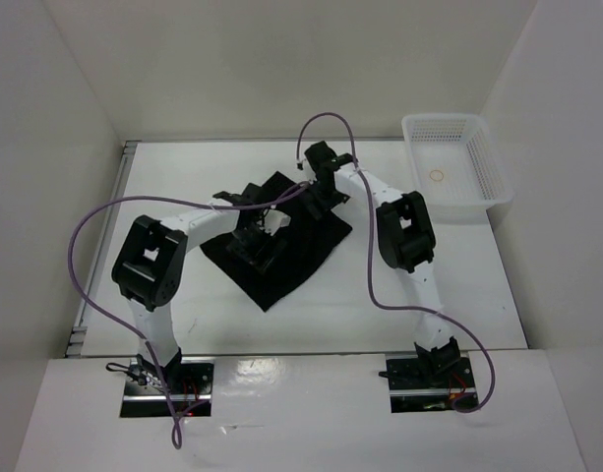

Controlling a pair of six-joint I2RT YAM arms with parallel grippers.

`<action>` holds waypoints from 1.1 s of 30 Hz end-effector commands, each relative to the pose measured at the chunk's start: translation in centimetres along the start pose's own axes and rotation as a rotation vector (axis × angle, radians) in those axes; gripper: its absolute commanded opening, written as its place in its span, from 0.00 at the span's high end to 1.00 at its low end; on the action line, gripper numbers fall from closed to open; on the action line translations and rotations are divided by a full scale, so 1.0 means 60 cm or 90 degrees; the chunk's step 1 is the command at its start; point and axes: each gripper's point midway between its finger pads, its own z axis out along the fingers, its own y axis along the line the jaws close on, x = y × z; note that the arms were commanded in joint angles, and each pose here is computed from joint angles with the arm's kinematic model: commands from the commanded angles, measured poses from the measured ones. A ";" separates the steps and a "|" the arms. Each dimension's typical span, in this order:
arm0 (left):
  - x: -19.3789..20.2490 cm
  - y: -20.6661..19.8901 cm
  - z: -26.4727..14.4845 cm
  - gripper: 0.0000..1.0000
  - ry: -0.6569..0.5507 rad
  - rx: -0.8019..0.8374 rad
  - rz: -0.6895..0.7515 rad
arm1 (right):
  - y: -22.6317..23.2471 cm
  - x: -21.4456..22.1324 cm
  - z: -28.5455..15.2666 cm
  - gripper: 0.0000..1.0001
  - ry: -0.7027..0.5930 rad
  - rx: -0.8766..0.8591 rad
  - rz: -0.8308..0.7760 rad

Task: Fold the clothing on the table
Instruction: Flatten the skirt out

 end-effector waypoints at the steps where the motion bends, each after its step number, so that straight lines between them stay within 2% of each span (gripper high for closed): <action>1: 0.020 -0.061 -0.016 0.00 0.017 0.081 0.052 | 0.001 -0.048 0.021 0.00 -0.018 0.026 -0.013; 5: 0.021 -0.103 -0.020 0.00 0.015 0.133 0.089 | -0.006 -0.117 0.045 0.00 -0.058 0.033 0.000; 7: 0.026 -0.122 -0.019 0.00 0.021 0.152 0.119 | 0.002 -0.119 0.052 0.00 -0.041 0.015 0.002; 8: 0.028 -0.136 -0.019 0.00 0.022 0.166 0.129 | -0.016 -0.184 0.001 0.00 -0.127 0.029 0.015; 9: 0.035 -0.137 -0.013 0.00 0.032 0.174 0.131 | 0.005 -0.161 0.046 0.00 -0.091 0.021 -0.010; 11: 0.045 -0.162 -0.008 0.00 0.047 0.203 0.149 | 0.007 -0.171 0.049 0.00 -0.104 0.037 -0.021; 13: 0.052 -0.177 -0.011 0.00 0.060 0.234 0.169 | 0.023 -0.173 0.054 0.00 -0.111 0.004 -0.024; 17: 0.028 -0.199 -0.048 0.00 0.013 0.255 0.203 | 0.043 -0.193 0.005 0.00 -0.143 -0.054 -0.021; 19: 0.002 -0.205 -0.092 0.00 -0.047 0.240 0.227 | 0.037 -0.217 -0.069 0.00 -0.187 -0.088 -0.010; 21: -0.021 -0.199 -0.128 0.00 -0.096 0.200 0.247 | 0.011 -0.234 -0.128 0.00 -0.227 -0.098 0.017; 24: -0.066 -0.177 -0.211 0.00 -0.223 0.122 0.250 | -0.014 -0.252 -0.270 0.00 -0.301 -0.117 0.036; 27: -0.086 -0.131 -0.252 0.00 -0.296 0.058 0.208 | -0.026 -0.234 -0.327 0.00 -0.305 -0.131 0.060; 29: -0.093 -0.091 -0.256 0.00 -0.320 0.006 0.151 | -0.014 -0.195 -0.306 0.00 -0.242 -0.160 0.074; 30: -0.083 -0.070 -0.243 0.00 -0.308 -0.009 0.112 | -0.006 -0.177 -0.305 0.00 -0.216 -0.174 0.074; 32: -0.074 -0.038 -0.223 0.00 -0.288 -0.028 0.064 | 0.023 -0.124 -0.254 0.00 -0.129 -0.213 0.077; 33: -0.066 -0.024 -0.215 0.00 -0.282 -0.032 0.043 | 0.017 -0.144 -0.280 0.00 -0.185 -0.205 0.082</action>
